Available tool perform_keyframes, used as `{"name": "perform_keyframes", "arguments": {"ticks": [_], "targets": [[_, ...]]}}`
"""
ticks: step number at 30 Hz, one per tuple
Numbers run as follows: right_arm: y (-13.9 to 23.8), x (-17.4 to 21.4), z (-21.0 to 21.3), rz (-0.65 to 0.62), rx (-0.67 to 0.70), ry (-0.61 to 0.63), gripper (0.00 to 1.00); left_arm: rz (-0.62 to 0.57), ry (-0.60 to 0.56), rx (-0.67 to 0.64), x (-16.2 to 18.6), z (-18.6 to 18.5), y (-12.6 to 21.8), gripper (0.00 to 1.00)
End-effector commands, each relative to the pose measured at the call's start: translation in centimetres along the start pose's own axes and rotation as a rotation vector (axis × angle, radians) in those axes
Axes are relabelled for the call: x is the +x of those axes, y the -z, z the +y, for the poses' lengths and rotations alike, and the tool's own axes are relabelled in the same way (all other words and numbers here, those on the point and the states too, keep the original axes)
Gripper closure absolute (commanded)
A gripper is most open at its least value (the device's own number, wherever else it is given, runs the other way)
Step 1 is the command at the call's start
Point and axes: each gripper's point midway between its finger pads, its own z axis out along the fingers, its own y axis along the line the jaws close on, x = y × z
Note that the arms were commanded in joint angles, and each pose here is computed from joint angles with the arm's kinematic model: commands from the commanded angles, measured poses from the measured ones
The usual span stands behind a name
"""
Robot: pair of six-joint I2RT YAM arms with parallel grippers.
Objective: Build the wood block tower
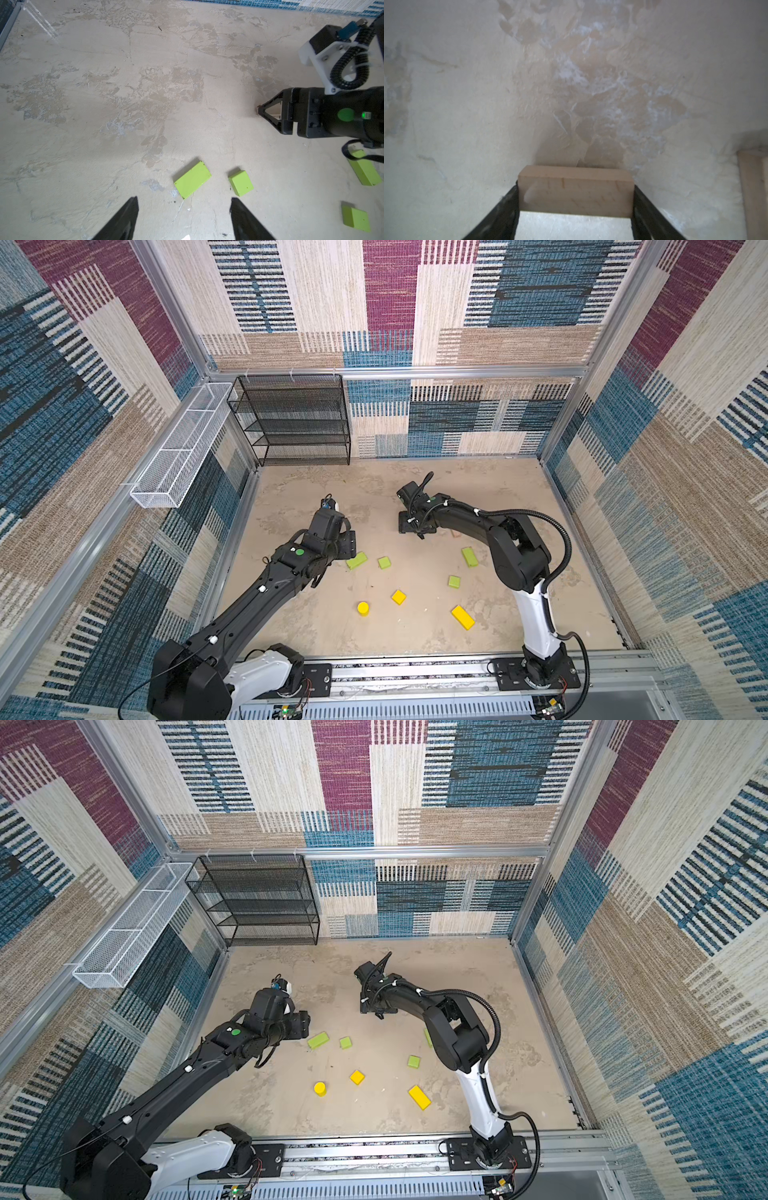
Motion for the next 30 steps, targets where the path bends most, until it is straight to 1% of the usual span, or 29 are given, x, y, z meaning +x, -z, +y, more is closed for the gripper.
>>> {"name": "perform_keyframes", "arguments": {"ticks": [1, 7, 14, 18, 22, 30], "targets": [[-0.25, -0.76, 0.17, -0.025, 0.008, 0.008, 0.34, -0.001, -0.015, -0.014, -0.09, 0.25, 0.19, 0.25], [-0.56, -0.76, 0.25, -0.018, 0.012, 0.011, 0.25, 0.0, -0.014, -0.012, -0.06, 0.23, 0.18, 0.25], [-0.92, -0.29, 0.1, -0.009, 0.013, -0.011, 0.23, 0.003, -0.015, -0.01, 0.0, 0.21, 0.23, 0.25], [-1.01, -0.28, 0.16, -0.01, 0.009, -0.018, 0.2, 0.005, -0.015, -0.007, 0.0, 0.13, 0.18, 0.25], [-0.92, -0.34, 0.22, -0.013, 0.005, -0.019, 0.19, 0.006, -0.016, -0.005, -0.02, 0.1, 0.22, 0.25], [-0.06, -0.94, 0.49, -0.033, -0.014, -0.025, 0.06, 0.007, -0.017, -0.002, -0.05, 0.02, 0.22, 0.25]]}}
